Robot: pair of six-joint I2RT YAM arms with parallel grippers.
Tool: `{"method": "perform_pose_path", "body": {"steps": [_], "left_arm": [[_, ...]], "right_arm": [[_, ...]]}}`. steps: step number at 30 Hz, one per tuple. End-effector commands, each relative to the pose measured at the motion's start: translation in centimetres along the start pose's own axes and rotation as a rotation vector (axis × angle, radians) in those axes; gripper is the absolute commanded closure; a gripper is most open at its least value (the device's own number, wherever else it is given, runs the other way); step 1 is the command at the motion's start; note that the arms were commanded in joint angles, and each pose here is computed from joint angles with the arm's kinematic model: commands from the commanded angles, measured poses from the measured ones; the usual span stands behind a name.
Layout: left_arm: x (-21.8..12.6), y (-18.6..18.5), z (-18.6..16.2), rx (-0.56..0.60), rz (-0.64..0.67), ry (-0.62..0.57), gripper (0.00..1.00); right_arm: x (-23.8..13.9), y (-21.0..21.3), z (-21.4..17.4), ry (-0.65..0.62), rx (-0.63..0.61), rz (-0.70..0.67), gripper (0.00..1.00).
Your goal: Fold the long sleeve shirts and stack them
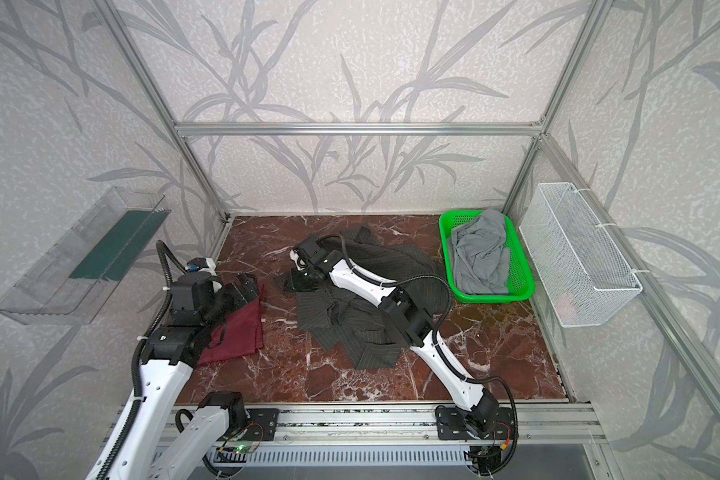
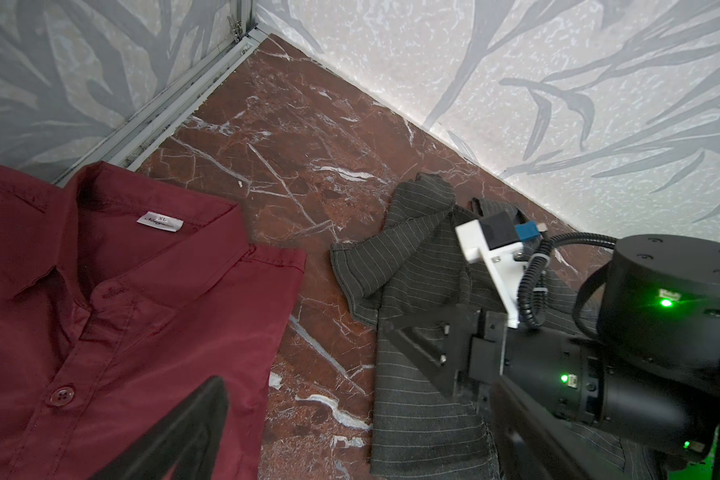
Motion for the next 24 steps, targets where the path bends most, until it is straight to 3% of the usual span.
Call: {"method": "perform_pose_path", "body": {"steps": [1, 13, 24], "left_arm": [[0.0, 0.2, -0.3, 0.016, 0.016, 0.004, 0.02], [0.0, 0.3, -0.4, 0.016, 0.018, 0.007, 0.03], [0.0, 0.3, -0.3, 0.016, 0.016, 0.007, 0.03]], "right_arm": [[-4.6, -1.8, 3.1, -0.100, -0.017, -0.061, 0.52], [-2.9, -8.2, 3.3, -0.095, 0.040, -0.171, 0.56], [1.2, -6.0, 1.6, -0.046, 0.004, -0.071, 0.57]]}}
Point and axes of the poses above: each gripper's point midway between its finger pads, its own x axis out along the fingers, its own y axis along the line the jaws close on, z = x × y, the point moved 6 cm from there along -x, back along the fingers, and after that the axes turned 8 degrees about x, right-handed, at the moved point
